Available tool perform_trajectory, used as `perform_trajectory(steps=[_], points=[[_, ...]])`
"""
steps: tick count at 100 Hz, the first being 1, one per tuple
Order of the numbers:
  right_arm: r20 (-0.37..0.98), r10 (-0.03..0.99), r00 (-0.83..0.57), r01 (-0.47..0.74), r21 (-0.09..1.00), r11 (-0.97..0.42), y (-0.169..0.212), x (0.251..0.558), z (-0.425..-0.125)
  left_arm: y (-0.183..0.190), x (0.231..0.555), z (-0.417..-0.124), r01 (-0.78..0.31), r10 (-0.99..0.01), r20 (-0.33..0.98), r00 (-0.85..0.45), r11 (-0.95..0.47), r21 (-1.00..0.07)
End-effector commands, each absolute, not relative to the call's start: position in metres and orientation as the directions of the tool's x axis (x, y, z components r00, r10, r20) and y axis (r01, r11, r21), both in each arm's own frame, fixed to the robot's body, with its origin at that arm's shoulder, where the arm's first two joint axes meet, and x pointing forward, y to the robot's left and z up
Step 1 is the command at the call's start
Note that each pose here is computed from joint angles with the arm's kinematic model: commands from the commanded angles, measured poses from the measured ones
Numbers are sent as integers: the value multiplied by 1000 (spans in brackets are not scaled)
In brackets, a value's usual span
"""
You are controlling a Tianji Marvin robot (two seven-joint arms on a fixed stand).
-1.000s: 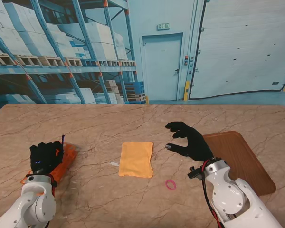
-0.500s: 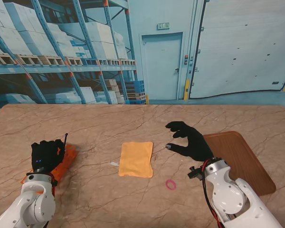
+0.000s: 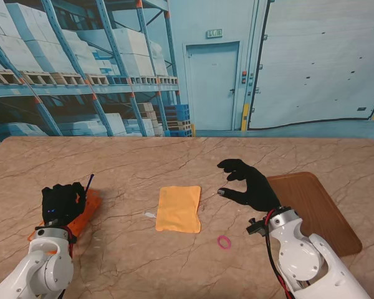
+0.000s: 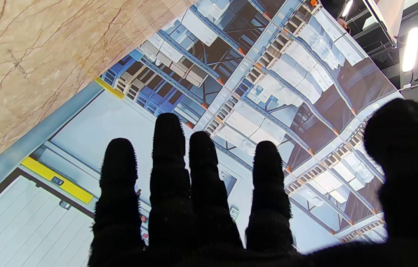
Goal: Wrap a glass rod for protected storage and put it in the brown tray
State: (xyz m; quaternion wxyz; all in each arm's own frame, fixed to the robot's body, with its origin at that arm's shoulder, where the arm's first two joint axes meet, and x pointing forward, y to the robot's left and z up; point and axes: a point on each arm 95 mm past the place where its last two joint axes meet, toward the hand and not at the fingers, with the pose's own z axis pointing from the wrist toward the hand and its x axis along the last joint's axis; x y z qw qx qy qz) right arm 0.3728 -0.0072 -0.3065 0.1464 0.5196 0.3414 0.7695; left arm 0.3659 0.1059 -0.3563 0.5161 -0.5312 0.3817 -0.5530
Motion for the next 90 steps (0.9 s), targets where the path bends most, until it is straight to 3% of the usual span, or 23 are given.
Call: perform_trajectory(steps=[1,90], points=[[702,575,-421,129,674,-728,-5,371,-305,103,364,-358,166,-974,206,92,-189,-968],[701,576,-421,126,674,-728,-5,370,-305,104,363,-371,135,-966,209,150,-190,-973]])
